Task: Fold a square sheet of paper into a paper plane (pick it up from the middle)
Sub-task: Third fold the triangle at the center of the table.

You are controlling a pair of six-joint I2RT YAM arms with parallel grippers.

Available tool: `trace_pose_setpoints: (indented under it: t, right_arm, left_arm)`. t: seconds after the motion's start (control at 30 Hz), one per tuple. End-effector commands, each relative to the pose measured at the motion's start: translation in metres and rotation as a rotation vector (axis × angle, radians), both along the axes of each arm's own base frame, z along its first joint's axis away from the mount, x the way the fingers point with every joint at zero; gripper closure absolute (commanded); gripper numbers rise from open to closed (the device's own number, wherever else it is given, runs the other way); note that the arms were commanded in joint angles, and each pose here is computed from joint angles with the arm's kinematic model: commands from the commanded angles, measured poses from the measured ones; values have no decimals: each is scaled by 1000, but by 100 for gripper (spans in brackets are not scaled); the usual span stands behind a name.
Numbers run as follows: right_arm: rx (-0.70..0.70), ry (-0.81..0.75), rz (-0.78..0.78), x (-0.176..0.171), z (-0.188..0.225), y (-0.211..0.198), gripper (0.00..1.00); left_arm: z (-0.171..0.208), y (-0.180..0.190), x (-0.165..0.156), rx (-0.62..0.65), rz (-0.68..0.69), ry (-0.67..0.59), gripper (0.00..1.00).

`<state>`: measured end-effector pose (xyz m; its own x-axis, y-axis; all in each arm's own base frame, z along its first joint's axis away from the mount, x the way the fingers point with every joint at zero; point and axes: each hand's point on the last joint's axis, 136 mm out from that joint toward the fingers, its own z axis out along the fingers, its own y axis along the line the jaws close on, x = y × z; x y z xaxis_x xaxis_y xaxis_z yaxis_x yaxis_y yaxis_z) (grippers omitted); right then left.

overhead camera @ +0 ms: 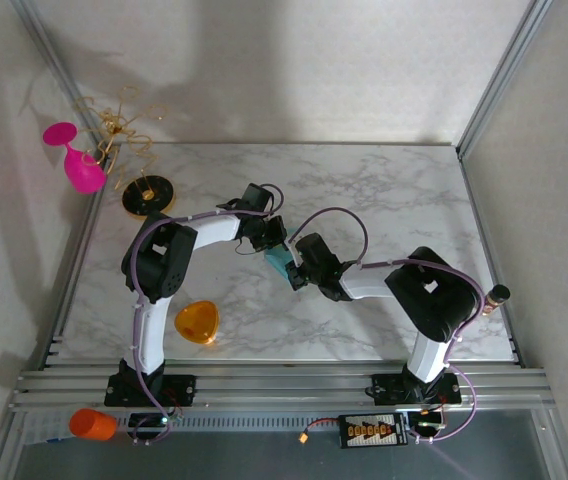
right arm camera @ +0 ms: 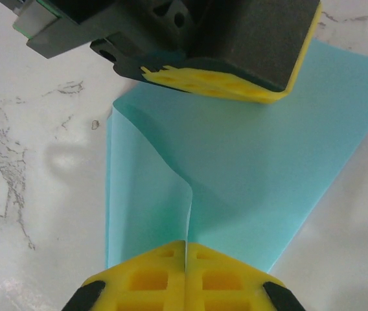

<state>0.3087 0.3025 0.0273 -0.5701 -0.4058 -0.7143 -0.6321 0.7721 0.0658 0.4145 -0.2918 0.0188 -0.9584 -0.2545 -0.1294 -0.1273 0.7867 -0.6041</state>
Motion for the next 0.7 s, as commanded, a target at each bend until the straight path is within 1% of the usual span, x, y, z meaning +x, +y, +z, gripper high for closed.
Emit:
trace_pose_setpoints:
  t: [0.0,0.37,0.47,0.67]
  right_arm:
    - [-11,5,-28,6,0,-2,99]
    - [-24,35,-24,3,-6,-3,99]
    - [-29,40,-25,4,-8,-3,99]
    - [-37,52,-20,4,-13,-2,99]
  left_arm:
    - [-21,4,-11,59,-16,54,93]
    - [-10,0,-6,34,-14,39,92]
    - [-2,-3,-3,12,-13,29,91]
    - [23,-2,3,-51,11,-1,87]
